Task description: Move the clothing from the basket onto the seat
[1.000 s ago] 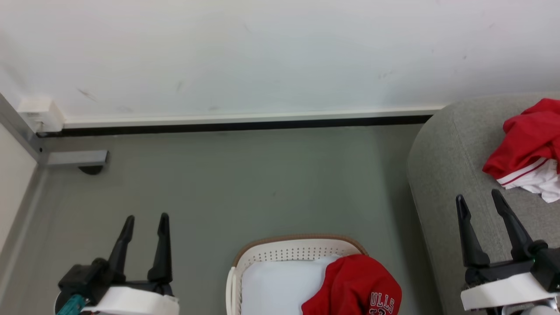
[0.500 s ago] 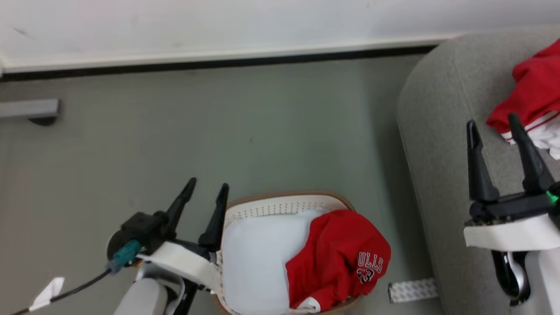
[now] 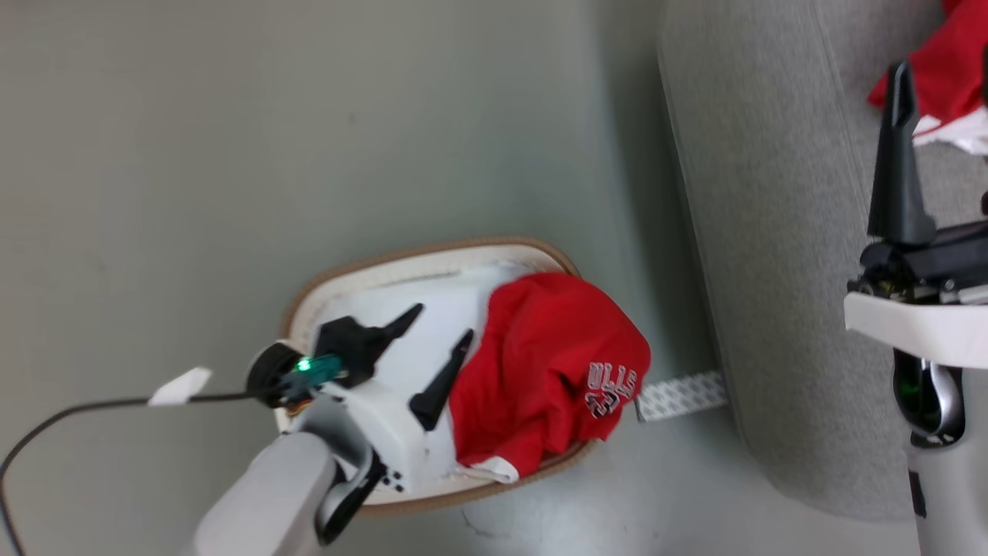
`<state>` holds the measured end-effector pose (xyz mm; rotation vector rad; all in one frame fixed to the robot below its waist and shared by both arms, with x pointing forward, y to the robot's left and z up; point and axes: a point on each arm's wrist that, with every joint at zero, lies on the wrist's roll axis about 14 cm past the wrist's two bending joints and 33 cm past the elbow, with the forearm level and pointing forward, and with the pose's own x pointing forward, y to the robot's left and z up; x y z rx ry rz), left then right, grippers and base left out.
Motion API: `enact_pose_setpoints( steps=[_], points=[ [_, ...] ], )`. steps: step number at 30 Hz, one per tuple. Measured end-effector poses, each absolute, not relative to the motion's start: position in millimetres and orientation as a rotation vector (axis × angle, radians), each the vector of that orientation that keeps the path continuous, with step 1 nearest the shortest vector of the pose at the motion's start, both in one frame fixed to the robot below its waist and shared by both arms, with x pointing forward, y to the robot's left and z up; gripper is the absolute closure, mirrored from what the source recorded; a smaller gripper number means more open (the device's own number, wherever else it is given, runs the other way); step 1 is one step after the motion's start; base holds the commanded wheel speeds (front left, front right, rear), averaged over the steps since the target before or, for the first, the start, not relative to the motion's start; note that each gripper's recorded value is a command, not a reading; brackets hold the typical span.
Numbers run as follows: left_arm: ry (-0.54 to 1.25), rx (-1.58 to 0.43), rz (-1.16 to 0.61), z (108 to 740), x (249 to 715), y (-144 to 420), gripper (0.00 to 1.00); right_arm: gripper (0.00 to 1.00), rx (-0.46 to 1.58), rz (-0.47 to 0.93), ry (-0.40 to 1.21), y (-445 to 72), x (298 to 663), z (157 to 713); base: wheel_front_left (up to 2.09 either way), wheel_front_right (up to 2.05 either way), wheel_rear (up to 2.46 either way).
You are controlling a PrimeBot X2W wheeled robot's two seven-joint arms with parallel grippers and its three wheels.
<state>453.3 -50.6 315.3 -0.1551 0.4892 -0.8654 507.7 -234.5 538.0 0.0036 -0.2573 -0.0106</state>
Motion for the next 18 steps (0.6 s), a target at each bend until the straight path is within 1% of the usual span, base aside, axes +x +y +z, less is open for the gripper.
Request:
enact_pose_setpoints(
  steps=[2,5,13,18],
  points=[
    [0.544,-0.167,-0.929,301.2,443.2,-67.8,0.00,0.00,-0.010,-0.018,-0.254,-237.4,512.6,533.8,0.00,0.00,0.00],
    [0.611,-0.122,-1.038,278.8,427.2,-86.2,0.00,0.00,-0.029,-0.027,-0.253,-241.3,518.5,529.9,0.00,0.00,0.00],
    [0.736,-0.133,-1.208,242.6,400.3,-121.0,0.00,0.00,-0.085,-0.038,-0.246,-249.6,528.0,521.6,0.00,0.00,0.00],
    [0.767,-0.162,-1.284,231.3,392.2,-139.2,0.00,0.00,-0.107,-0.038,-0.220,-251.7,532.1,508.7,0.00,0.00,0.00]
  ],
)
